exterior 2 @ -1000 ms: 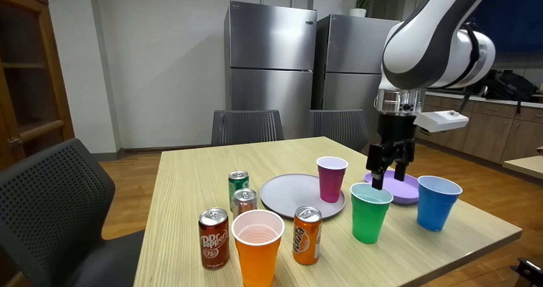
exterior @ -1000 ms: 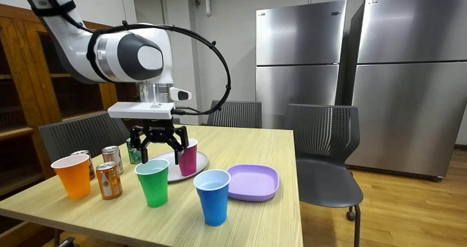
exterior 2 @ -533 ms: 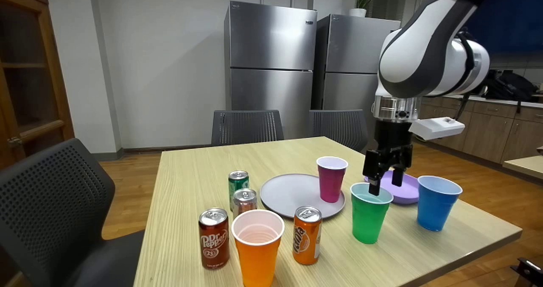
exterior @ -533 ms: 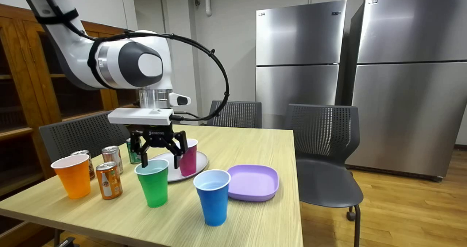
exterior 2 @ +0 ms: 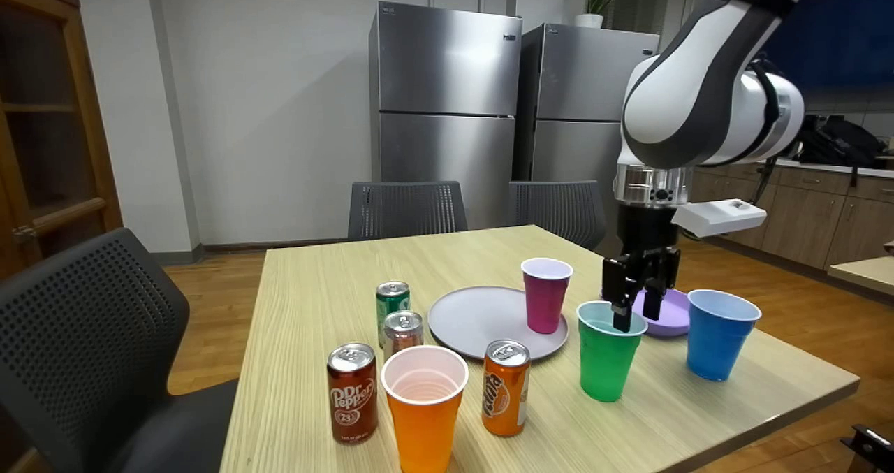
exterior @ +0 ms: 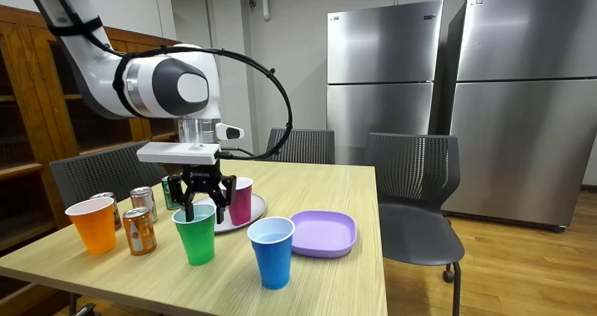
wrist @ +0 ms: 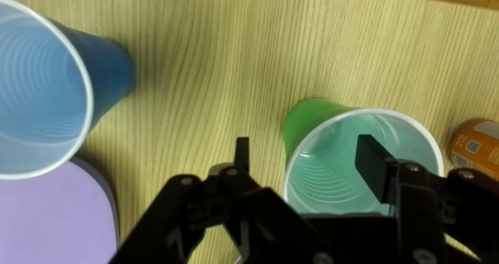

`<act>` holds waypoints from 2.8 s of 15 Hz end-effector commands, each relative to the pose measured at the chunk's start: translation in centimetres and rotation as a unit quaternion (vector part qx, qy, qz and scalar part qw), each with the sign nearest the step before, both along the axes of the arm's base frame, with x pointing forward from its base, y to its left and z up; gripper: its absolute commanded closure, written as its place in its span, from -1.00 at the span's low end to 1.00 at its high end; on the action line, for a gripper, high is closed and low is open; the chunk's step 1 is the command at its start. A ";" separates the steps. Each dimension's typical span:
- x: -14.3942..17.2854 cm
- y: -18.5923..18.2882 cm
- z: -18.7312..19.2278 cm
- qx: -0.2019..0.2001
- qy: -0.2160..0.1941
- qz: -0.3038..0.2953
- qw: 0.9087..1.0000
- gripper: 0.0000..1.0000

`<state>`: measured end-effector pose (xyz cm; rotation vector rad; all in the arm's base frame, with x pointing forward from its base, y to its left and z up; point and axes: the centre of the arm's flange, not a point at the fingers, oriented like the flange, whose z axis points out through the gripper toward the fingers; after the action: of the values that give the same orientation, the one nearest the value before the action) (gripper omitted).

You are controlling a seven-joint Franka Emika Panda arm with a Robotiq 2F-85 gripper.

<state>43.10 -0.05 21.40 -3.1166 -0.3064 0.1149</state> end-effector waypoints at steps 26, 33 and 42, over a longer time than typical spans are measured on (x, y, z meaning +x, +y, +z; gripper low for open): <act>0.5 5.3 5.6 0.015 -0.077 -0.002 0.997 0.98; 3.2 7.9 7.1 0.018 -0.097 0.003 0.995 0.98; 11.1 7.3 8.4 0.042 -0.117 0.041 0.991 0.98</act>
<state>50.25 7.61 29.92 -3.0691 -0.3818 -0.2801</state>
